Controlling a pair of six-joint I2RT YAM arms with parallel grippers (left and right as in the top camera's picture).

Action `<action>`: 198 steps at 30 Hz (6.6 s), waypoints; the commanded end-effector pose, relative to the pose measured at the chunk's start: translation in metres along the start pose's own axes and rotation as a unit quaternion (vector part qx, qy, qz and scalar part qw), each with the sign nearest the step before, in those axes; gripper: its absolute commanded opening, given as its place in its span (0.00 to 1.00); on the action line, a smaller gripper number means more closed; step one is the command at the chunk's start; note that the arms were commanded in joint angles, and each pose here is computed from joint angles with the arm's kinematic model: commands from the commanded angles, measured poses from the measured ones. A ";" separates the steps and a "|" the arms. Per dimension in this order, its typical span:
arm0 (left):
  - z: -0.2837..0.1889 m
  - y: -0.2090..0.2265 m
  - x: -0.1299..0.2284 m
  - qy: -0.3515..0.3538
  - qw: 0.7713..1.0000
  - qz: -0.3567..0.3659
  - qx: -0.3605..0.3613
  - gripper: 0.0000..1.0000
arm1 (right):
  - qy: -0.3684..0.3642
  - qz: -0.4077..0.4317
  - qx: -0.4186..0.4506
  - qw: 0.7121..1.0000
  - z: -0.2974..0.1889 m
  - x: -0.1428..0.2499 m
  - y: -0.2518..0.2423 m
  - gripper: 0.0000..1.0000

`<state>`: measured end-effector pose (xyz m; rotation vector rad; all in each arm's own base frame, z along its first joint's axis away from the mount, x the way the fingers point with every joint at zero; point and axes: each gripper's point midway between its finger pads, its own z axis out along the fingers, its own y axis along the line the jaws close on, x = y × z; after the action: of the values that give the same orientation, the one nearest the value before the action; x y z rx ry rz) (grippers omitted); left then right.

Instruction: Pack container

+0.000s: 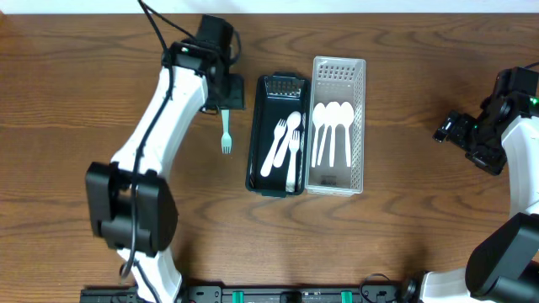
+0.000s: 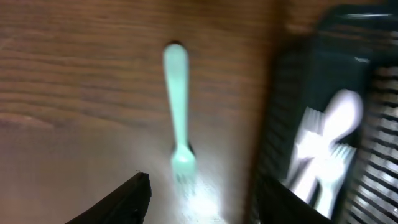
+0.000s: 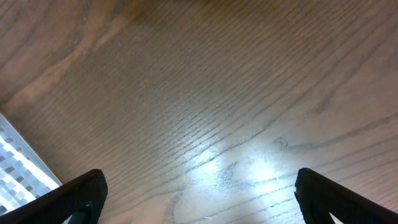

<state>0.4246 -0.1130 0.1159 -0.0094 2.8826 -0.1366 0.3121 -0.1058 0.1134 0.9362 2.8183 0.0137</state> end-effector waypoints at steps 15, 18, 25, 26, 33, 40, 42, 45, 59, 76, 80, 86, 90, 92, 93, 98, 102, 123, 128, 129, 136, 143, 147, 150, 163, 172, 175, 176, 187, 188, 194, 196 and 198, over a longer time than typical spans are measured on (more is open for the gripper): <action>0.100 0.030 0.029 0.113 0.993 0.011 -0.039 0.47 | 0.008 0.000 0.001 1.000 0.001 0.003 -0.002 0.99; 0.105 0.030 0.033 0.123 0.992 0.010 -0.039 0.43 | 0.008 0.000 0.001 1.000 0.001 0.003 -0.002 0.99; 0.109 0.030 0.035 0.128 0.991 0.008 -0.038 0.36 | 0.008 0.000 0.001 1.000 0.001 0.003 -0.002 0.99; 0.109 0.030 0.035 0.128 0.991 0.008 -0.038 0.33 | 0.008 0.000 0.001 1.000 0.001 0.003 -0.002 0.99; 0.109 0.030 0.036 0.129 0.991 0.009 -0.039 0.26 | 0.012 0.001 0.002 1.000 0.001 0.005 -0.002 0.99; 0.111 0.031 0.038 0.129 0.991 0.008 -0.038 0.25 | 0.017 0.001 0.003 1.000 0.001 0.007 -0.003 0.99; 0.111 0.029 0.038 0.131 0.991 0.007 -0.033 0.23 | 0.017 0.001 0.003 1.000 0.001 0.007 -0.003 0.99; 0.112 0.021 0.040 0.135 0.991 0.003 -0.009 0.20 | 0.017 0.001 0.003 1.000 0.001 0.007 -0.003 0.99; 0.117 0.022 0.052 0.150 0.989 -0.007 -0.009 0.06 | 0.017 0.001 0.003 1.000 0.001 0.007 -0.003 0.99; -0.056 -0.005 -0.007 -0.036 0.999 0.032 0.022 0.06 | 0.017 0.001 0.003 1.000 0.001 0.007 -0.003 0.99; -0.066 -0.004 -0.001 -0.034 0.999 0.030 0.022 0.08 | 0.017 0.001 0.003 1.000 0.001 0.007 -0.003 0.99; -0.004 0.001 0.009 0.018 0.998 -0.067 0.008 0.28 | 0.017 0.001 0.001 1.000 0.001 0.007 -0.002 0.99; 0.043 0.006 0.014 0.056 0.985 -0.165 -0.008 0.29 | 0.018 0.001 -0.002 1.000 0.001 0.007 -0.001 0.99; 0.059 0.007 0.017 0.066 0.980 -0.189 -0.014 0.29 | 0.018 0.001 -0.002 1.000 0.001 0.008 -0.001 0.99; 0.066 0.007 0.017 0.070 0.978 -0.198 -0.016 0.31 | 0.018 0.001 -0.002 1.000 0.001 0.008 -0.001 0.99; 0.089 0.009 0.021 0.082 0.970 -0.227 -0.026 0.33 | 0.019 0.001 -0.002 1.000 0.001 0.008 -0.001 0.99; 0.095 0.012 0.021 0.081 0.968 -0.235 -0.033 0.34 | 0.019 0.001 -0.002 1.000 0.001 0.008 -0.001 0.99; 0.112 0.035 0.025 0.076 0.960 -0.253 -0.090 0.40 | 0.019 0.000 -0.002 1.000 0.001 0.008 -0.001 0.99; 0.116 0.037 0.018 0.066 0.966 -0.235 -0.083 0.39 | 0.019 0.000 -0.002 1.000 0.001 0.008 -0.001 0.99; 0.117 0.037 0.018 0.066 0.967 -0.232 -0.082 0.38 | 0.019 0.000 -0.002 1.000 0.001 0.008 -0.001 0.99; 0.136 0.035 0.034 0.104 0.965 -0.229 -0.079 0.19 | 0.021 0.001 -0.001 1.000 0.001 0.009 -0.001 0.99; 0.131 0.033 0.037 0.116 0.974 -0.184 -0.069 0.06 | 0.022 0.001 -0.001 1.000 0.001 0.009 -0.002 0.99; 0.097 0.029 0.023 0.089 0.984 -0.148 -0.054 0.06 | 0.022 0.001 -0.001 1.000 0.001 0.009 -0.002 0.99; 0.060 0.025 0.014 0.062 0.989 -0.126 -0.041 0.06 | 0.022 0.001 -0.001 1.000 0.001 0.009 -0.002 0.99; -0.077 -0.055 0.046 -0.013 0.998 0.063 0.017 0.06 | 0.022 0.001 -0.001 1.000 0.001 0.009 -0.002 0.99; -0.033 -0.104 0.052 -0.001 0.993 0.117 0.025 0.41 | 0.017 0.001 -0.003 1.000 0.001 0.007 -0.001 0.99; -0.025 -0.100 0.048 0.002 0.993 0.112 0.022 0.57 | 0.005 0.006 -0.006 1.000 0.001 0.001 0.001 0.99; -0.025 -0.098 0.048 0.003 0.994 0.109 0.021 0.58 | 0.001 0.009 -0.008 1.000 0.001 -0.001 0.002 0.99; -0.088 -0.064 0.036 -0.048 0.996 0.070 0.028 0.58 | -0.003 -0.027 -0.167 0.986 -0.002 -0.002 0.079 0.10; -0.095 -0.058 0.037 -0.050 0.996 0.064 0.027 0.58 | -0.008 -0.032 -0.171 0.985 0.000 -0.003 0.086 0.09; -0.128 0.010 0.054 -0.039 0.998 0.022 -0.050 0.61 | -0.007 -0.054 -0.193 0.980 0.021 0.004 0.140 0.04; -0.135 0.035 0.063 -0.025 0.996 0.012 -0.085 0.61 | 0.005 -0.059 -0.194 0.979 0.034 0.011 0.155 0.01; -0.140 0.056 0.071 -0.008 0.994 -0.003 -0.106 0.61 | 0.019 -0.061 -0.193 0.979 0.049 0.019 0.169 0.01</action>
<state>0.3216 -0.0746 0.2233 -0.0287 2.8728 0.0354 0.4077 0.0182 0.0956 0.6199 2.6984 0.5044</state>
